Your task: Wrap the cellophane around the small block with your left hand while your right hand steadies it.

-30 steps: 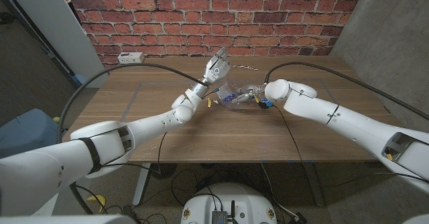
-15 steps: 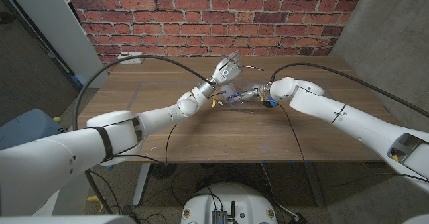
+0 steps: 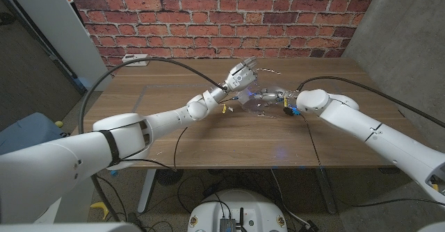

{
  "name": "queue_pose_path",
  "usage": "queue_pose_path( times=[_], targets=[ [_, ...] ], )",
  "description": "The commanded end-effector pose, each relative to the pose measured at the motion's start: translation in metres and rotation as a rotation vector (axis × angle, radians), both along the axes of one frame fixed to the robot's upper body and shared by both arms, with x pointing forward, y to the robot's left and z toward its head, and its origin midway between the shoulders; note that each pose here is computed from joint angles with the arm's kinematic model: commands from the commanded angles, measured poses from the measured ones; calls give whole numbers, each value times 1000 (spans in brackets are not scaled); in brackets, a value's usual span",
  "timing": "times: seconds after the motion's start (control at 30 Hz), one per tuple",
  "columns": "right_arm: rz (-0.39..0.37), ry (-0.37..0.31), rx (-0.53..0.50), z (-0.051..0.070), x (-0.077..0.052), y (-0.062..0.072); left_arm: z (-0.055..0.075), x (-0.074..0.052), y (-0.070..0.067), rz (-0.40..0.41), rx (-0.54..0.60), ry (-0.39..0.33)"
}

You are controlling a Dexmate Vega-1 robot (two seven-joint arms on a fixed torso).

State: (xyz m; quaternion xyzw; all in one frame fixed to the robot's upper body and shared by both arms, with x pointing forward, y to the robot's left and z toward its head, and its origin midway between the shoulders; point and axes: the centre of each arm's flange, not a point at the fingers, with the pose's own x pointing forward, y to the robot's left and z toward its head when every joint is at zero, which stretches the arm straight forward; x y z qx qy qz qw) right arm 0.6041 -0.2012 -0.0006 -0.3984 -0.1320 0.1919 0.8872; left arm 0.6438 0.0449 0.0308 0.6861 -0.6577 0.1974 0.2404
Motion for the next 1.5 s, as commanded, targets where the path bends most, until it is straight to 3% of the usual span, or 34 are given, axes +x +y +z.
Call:
queue_pose_path(
  times=[0.03, 0.37, 0.4, 0.53, 0.87, 1.0, 1.27, 1.37, 1.5],
  targets=[
    [-130, -159, 121, -5, -22, -40, -2, -6, -5, -31, 24, -7],
    [-438, -406, 97, -10, -45, -49, -2, -5, -14, -50, 68, 12],
    [-494, -451, 102, -12, -48, -49, -2, -4, -17, -53, 79, 19],
    [-537, -498, 120, -15, -50, -52, -1, -3, -21, -53, 93, 26],
    [-734, -695, 203, -25, -66, -54, 9, 11, -35, -23, 94, 82],
    [-758, -746, 233, -25, -75, -56, 14, 20, -44, -7, 73, 165],
    [-743, -763, 221, -23, -83, -55, 17, 35, -65, 112, 54, 328],
    [-740, -768, 217, -22, -86, -54, 16, 34, -71, 106, 58, 349],
    [-745, -772, 197, -20, -87, -53, 13, 41, -77, 173, 47, 412]
  ],
)
